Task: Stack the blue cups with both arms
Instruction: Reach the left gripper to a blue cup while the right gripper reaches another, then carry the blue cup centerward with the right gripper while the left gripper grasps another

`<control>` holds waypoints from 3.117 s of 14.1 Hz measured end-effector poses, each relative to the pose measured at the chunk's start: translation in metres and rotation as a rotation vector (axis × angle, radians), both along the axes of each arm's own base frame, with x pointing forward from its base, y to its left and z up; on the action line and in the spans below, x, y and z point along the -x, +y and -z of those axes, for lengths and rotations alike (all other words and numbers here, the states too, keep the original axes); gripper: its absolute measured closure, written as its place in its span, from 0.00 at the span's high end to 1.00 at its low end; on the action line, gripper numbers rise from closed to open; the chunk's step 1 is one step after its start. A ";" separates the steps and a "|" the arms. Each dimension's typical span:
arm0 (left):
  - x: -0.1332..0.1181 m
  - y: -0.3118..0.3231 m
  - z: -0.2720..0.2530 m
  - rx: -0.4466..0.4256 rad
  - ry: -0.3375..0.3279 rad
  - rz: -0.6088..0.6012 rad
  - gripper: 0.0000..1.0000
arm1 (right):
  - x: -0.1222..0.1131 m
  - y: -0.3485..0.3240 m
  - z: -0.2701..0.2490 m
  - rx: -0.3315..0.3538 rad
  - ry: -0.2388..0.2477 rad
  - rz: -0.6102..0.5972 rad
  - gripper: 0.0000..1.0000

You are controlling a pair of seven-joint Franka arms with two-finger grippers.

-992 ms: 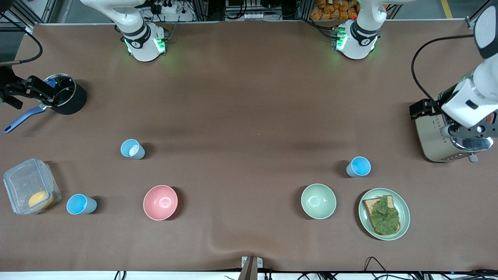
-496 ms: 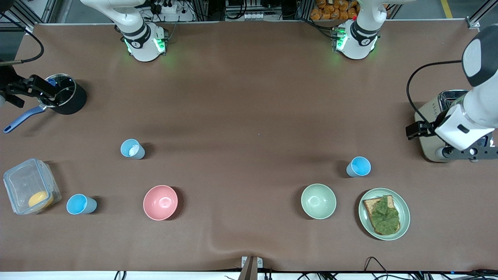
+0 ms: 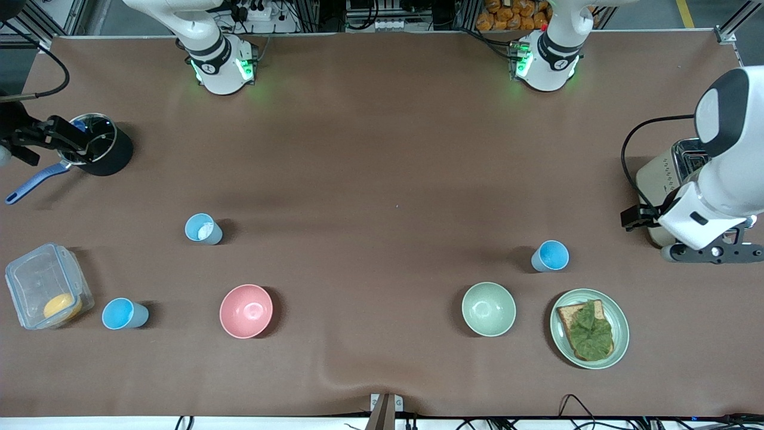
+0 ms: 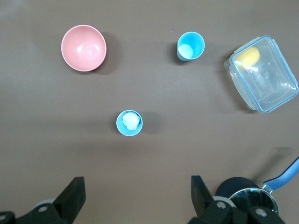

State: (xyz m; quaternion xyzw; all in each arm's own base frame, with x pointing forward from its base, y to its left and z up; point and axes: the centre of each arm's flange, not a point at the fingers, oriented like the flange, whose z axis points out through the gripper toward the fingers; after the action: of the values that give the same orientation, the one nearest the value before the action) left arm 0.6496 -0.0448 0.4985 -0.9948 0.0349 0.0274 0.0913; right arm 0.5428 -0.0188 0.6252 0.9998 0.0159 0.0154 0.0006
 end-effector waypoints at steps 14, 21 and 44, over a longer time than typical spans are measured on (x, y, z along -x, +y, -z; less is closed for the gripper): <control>-0.068 0.021 0.126 -0.020 -0.168 0.012 1.00 | -0.063 0.018 0.198 0.011 0.148 -0.036 1.00; -0.085 0.039 0.174 0.002 -0.232 -0.107 1.00 | -0.059 -0.004 0.352 0.009 0.168 -0.194 1.00; -0.004 0.102 0.050 -0.001 0.095 -0.408 1.00 | -0.079 0.023 0.334 -0.145 0.323 -0.167 0.03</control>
State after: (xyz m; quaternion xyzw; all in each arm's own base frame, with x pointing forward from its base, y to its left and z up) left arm 0.6537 0.0572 0.4483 -0.9788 -0.1631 0.0923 0.0827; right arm 0.6217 0.0039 0.2910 0.9818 0.0977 -0.1441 -0.0753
